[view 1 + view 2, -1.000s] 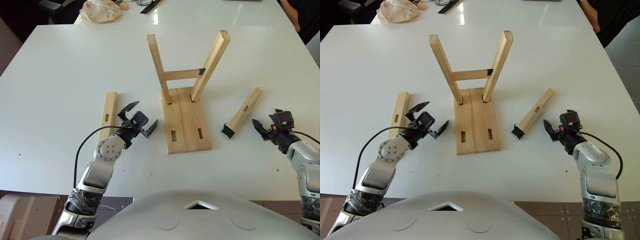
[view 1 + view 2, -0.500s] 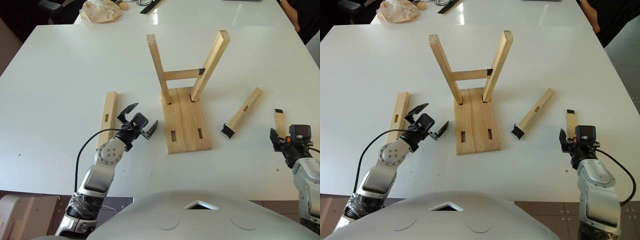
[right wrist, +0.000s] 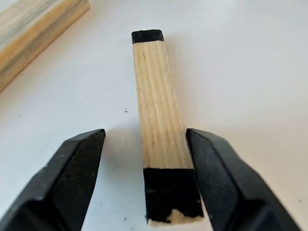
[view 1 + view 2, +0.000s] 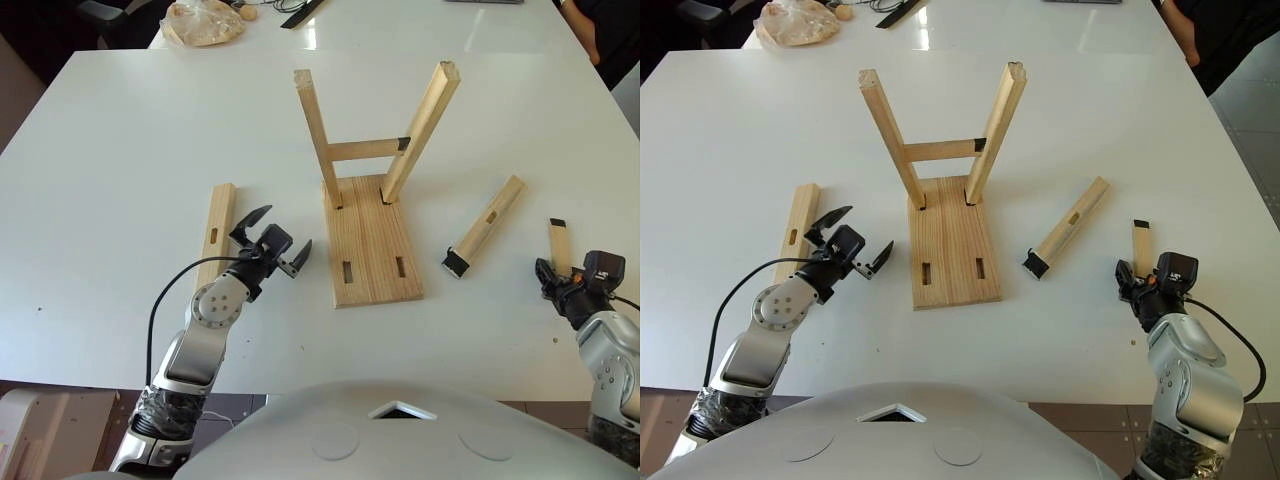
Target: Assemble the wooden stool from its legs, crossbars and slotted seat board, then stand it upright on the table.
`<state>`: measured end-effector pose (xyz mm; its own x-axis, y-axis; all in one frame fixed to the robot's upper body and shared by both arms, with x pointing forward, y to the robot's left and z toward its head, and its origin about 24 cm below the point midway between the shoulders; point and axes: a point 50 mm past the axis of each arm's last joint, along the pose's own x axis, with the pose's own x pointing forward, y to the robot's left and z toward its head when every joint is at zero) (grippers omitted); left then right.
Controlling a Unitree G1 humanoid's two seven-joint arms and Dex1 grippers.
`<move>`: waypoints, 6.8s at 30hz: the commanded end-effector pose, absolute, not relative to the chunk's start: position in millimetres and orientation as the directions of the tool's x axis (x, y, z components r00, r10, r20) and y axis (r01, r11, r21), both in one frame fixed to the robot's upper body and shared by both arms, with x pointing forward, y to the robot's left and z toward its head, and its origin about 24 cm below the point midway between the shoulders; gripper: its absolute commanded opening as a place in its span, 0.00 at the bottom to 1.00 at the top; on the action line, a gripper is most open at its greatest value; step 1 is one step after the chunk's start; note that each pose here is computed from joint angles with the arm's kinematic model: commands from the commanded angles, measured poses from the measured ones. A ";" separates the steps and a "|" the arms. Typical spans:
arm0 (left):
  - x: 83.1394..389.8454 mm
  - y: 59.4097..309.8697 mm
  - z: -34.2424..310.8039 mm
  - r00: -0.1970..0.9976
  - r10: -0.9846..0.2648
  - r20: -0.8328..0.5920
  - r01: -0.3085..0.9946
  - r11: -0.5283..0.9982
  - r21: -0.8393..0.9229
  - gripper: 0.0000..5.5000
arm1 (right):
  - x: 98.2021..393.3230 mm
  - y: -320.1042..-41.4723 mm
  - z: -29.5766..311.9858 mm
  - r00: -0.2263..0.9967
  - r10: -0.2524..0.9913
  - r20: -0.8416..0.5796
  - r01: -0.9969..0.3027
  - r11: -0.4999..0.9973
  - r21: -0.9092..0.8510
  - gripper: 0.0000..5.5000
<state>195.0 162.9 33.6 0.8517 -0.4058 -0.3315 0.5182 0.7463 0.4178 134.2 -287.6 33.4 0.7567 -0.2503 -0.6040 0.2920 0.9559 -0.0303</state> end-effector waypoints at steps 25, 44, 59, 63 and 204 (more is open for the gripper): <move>200.4 159.4 209.3 0.645 -0.698 0.311 0.741 0.671 -0.031 0.93 | 250.7 -259.3 209.4 0.952 0.119 0.283 -0.144 0.987 0.072 0.24; 181.1 124.2 229.7 0.174 -0.919 0.353 0.951 0.064 -0.302 0.71 | 206.7 -154.5 221.1 0.000 0.979 0.205 -0.948 -0.065 0.312 0.24; 182.4 124.4 225.9 0.129 -0.946 0.297 0.962 0.048 -0.267 0.53 | 205.9 -159.2 186.9 -0.006 0.999 0.031 -0.932 -0.017 0.363 0.24; 180.8 124.1 223.9 0.119 -0.952 0.282 0.965 0.044 -0.259 0.42 | 209.5 -162.2 183.5 0.009 1.000 0.019 -0.936 0.002 0.352 0.24; 203.1 271.7 43.7 0.431 -0.754 -0.497 0.775 0.591 -0.224 0.24 | 214.7 -172.3 143.6 0.370 0.928 -0.030 -0.896 0.366 0.251 0.43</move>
